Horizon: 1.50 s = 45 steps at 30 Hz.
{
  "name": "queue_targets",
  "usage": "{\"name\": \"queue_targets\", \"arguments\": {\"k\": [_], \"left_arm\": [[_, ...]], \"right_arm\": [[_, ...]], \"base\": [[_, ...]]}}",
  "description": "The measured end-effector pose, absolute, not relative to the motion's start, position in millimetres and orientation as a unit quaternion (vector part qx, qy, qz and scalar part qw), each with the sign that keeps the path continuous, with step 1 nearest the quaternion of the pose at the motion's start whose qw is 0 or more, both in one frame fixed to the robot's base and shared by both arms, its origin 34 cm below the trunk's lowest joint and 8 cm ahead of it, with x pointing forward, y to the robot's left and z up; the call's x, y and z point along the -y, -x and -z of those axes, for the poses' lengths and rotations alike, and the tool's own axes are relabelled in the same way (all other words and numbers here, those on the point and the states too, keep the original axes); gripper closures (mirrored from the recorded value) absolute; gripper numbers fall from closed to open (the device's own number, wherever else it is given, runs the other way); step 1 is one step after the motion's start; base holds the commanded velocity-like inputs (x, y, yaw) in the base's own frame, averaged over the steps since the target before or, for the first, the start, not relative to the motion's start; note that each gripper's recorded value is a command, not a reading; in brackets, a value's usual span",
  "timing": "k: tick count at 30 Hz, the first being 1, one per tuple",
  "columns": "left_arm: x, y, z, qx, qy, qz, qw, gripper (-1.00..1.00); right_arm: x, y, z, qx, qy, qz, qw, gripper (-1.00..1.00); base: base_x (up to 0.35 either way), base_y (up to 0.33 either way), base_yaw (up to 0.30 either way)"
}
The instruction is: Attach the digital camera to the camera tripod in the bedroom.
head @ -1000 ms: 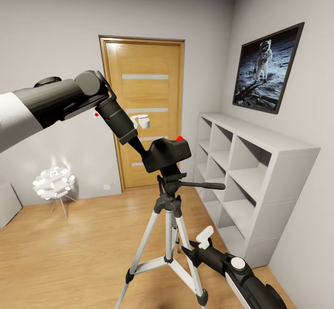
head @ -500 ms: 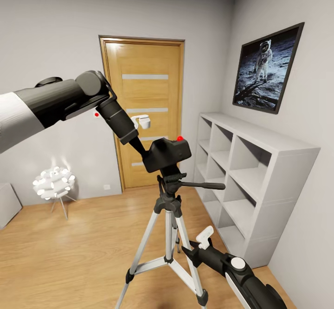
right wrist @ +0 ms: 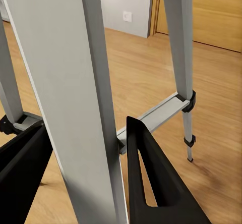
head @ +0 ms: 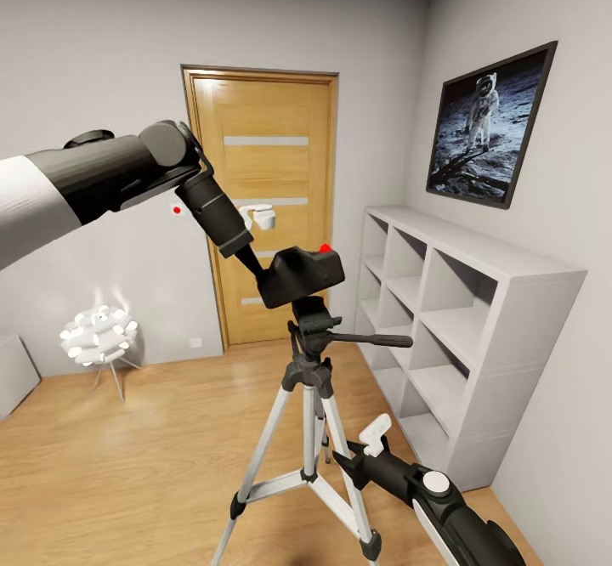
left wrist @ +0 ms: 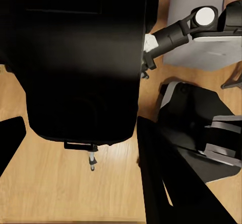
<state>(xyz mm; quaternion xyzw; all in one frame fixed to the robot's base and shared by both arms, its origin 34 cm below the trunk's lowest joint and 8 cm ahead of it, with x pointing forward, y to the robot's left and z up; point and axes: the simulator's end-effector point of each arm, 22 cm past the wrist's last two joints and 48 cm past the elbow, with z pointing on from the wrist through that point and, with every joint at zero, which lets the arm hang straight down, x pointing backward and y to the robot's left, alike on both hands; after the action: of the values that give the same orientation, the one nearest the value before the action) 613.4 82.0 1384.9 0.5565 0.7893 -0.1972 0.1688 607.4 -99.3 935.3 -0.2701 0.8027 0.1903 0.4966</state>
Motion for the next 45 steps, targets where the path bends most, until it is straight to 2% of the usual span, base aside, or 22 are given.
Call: {"name": "queue_targets", "arguments": {"k": [20, 45], "left_arm": [[-91, -615, -1380, -0.797, -0.558, 0.169, 0.156, 1.00], [-74, -612, -1377, -0.783, -0.581, 0.159, 0.154, 1.00]], "right_arm": [[99, -607, -935, -0.802, 0.270, -0.190, 0.497, 1.00], [99, -607, -935, -0.802, 0.271, -0.191, 0.497, 1.00]], "base": [[0.000, 0.000, 0.000], [0.000, 0.000, 0.000]]}}
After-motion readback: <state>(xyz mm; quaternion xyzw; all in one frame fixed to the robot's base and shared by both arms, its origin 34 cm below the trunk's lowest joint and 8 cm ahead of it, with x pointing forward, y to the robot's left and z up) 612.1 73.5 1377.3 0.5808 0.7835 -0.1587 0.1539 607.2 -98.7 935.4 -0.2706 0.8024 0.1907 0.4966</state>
